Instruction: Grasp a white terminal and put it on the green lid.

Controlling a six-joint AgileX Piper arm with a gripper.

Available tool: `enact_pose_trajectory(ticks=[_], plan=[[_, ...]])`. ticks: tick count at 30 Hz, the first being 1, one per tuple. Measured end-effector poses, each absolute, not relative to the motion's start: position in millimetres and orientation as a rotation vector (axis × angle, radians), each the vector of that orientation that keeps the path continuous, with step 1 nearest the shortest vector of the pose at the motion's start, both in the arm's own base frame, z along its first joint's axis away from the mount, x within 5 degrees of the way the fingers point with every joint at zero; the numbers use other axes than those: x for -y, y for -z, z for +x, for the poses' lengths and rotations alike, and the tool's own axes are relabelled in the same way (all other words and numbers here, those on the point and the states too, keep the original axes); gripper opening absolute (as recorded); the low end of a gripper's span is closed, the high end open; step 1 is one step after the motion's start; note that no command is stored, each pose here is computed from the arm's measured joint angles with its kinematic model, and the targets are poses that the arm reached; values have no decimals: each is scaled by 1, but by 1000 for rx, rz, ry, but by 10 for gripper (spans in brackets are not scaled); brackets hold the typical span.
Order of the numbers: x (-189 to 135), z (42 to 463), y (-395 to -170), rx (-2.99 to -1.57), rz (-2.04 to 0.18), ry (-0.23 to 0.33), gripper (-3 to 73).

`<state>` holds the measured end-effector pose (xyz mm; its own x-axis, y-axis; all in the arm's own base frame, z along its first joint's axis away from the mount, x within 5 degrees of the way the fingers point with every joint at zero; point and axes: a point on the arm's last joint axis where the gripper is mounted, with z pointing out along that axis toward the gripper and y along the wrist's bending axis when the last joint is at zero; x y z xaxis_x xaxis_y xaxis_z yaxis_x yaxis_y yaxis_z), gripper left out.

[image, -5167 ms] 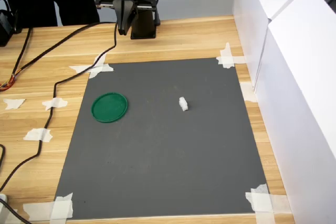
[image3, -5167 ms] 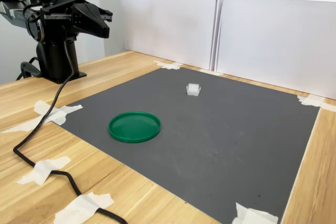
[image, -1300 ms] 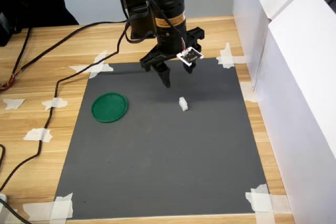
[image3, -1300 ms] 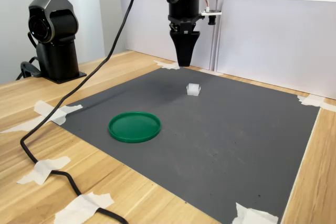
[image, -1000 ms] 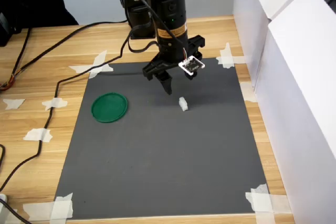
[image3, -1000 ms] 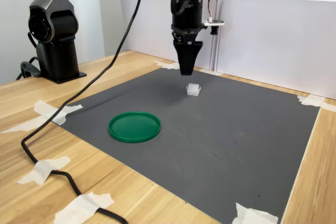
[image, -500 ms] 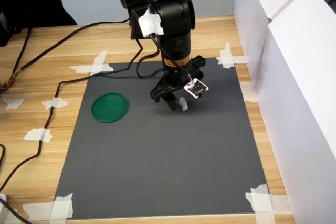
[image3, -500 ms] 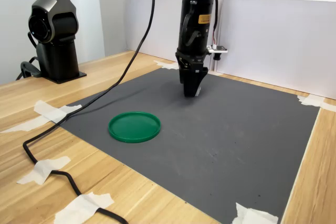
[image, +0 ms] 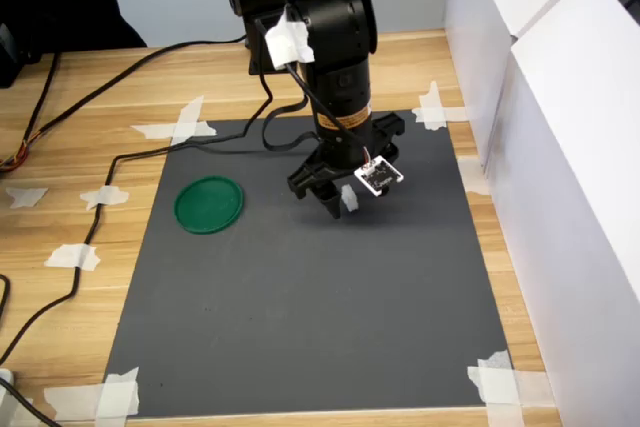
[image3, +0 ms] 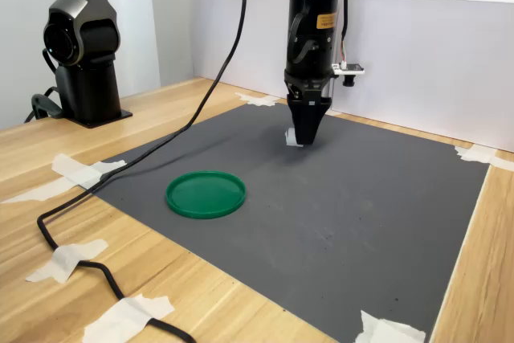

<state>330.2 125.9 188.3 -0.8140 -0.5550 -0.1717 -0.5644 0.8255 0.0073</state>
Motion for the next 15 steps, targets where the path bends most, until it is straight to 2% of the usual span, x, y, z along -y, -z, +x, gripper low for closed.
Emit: enact_pose_trajectory(ticks=[7,15], plan=[[-126,330,-187,-2878,-801,-93,675],[-125,331,-182,-2891,-808,-73,675]])
